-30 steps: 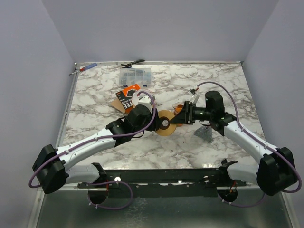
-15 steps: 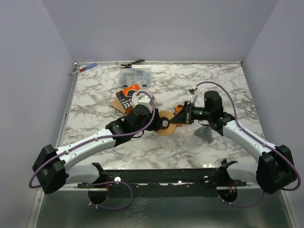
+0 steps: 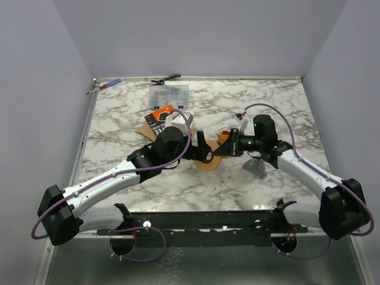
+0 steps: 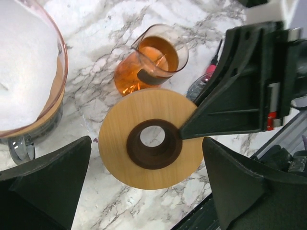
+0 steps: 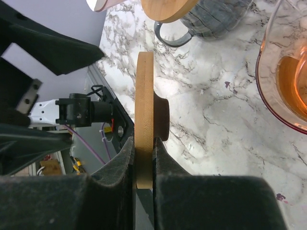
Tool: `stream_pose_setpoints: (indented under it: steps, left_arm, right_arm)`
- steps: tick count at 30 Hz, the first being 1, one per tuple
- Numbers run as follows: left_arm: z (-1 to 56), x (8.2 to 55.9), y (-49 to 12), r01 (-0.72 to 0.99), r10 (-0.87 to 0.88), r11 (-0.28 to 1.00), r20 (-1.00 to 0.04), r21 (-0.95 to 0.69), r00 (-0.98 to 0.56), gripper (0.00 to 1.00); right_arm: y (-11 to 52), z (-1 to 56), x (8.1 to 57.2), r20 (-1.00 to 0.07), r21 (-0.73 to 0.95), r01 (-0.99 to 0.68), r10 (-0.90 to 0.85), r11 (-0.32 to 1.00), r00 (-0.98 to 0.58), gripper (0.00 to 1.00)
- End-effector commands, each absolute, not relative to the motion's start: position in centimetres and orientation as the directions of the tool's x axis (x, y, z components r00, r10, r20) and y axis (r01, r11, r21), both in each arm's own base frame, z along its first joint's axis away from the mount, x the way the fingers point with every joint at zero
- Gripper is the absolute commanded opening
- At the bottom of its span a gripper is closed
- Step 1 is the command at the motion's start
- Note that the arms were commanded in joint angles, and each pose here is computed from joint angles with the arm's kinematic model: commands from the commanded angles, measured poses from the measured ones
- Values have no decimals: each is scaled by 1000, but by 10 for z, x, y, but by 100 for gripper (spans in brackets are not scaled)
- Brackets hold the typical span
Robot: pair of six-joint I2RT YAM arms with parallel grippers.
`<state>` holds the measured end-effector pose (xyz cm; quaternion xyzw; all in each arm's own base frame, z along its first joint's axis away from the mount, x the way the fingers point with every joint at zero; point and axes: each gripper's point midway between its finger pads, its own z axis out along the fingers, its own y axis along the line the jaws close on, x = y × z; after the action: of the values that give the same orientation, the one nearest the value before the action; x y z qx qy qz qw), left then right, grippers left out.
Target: Place the coffee filter in the dripper
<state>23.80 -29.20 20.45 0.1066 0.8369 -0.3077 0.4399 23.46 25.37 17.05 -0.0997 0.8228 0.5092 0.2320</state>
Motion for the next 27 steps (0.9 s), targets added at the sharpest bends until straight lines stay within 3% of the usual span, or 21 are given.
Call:
stream_pose_setpoints:
  steps: [1,13,27]
  left_arm:
    - [261,243,-298,528,-143,736,-860,-423,-490,99]
    - [325,280,-285,556,-140,766,-928,-322,-344,99]
    - [343,337,-185,318,-68,934,-955,-162,-287,99]
  right_arm:
    - [253,172,239,-508,771,-418,68,481,-859,0]
    - [254,184,246,-532,757,-444,57,480,-845,0]
    - [223,193,265,-543,749,-429,98,505,-834,0]
